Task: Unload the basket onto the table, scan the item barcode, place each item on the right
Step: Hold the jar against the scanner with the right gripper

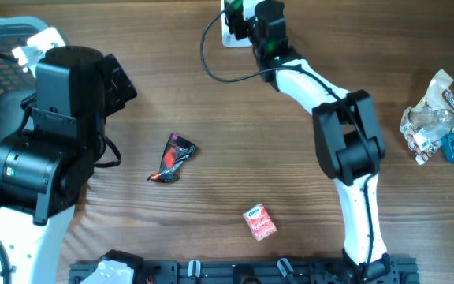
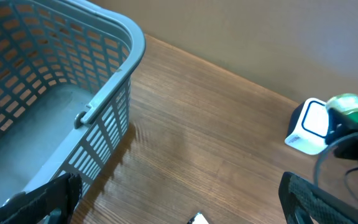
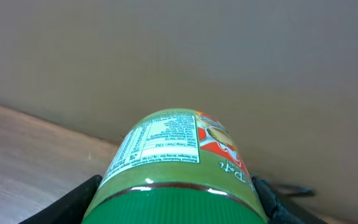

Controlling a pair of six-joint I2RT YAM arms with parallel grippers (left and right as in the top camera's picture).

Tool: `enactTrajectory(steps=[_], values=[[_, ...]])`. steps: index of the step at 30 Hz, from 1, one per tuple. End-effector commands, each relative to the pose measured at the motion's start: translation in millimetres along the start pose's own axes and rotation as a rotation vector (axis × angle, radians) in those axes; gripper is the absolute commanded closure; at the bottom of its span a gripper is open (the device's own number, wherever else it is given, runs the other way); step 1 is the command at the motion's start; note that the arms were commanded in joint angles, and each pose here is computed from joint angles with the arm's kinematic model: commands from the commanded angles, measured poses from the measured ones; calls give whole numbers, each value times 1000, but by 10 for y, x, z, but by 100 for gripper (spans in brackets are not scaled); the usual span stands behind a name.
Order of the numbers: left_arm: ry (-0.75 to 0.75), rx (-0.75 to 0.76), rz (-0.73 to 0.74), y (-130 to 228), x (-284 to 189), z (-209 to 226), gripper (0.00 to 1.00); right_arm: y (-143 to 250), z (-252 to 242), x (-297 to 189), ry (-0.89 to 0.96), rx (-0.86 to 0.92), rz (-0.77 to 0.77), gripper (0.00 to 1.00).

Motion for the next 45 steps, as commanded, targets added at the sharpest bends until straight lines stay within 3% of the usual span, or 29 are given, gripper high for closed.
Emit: enactTrajectory(steps=[1,8,24,39,45], values=[[-20,-2,-8,-10,22,21,0,-852,-163,-353,57,29,-101,46],[-24,2,-1,4,22,31,0,-902,-83,-592,-29,163,31,46],[-34,12,13,35,22,53,0,-852,-33,-559,-62,202,37,46],[-21,-2,-7,-7,22,23,0,64,218,87,-139,117,-42,46],[-12,-11,-19,-34,24,3,0,216,224,170,-126,117,-73,46]])
Point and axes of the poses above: each gripper's point midway between its finger pads, its own x axis out along the fingers, its own z axis along the line the jaws close on, y = z × x, the point moved 4 cm from there along -x, back along the fingers, and after that the axes turned 3 degrees about -x, right-handed, at the moved point
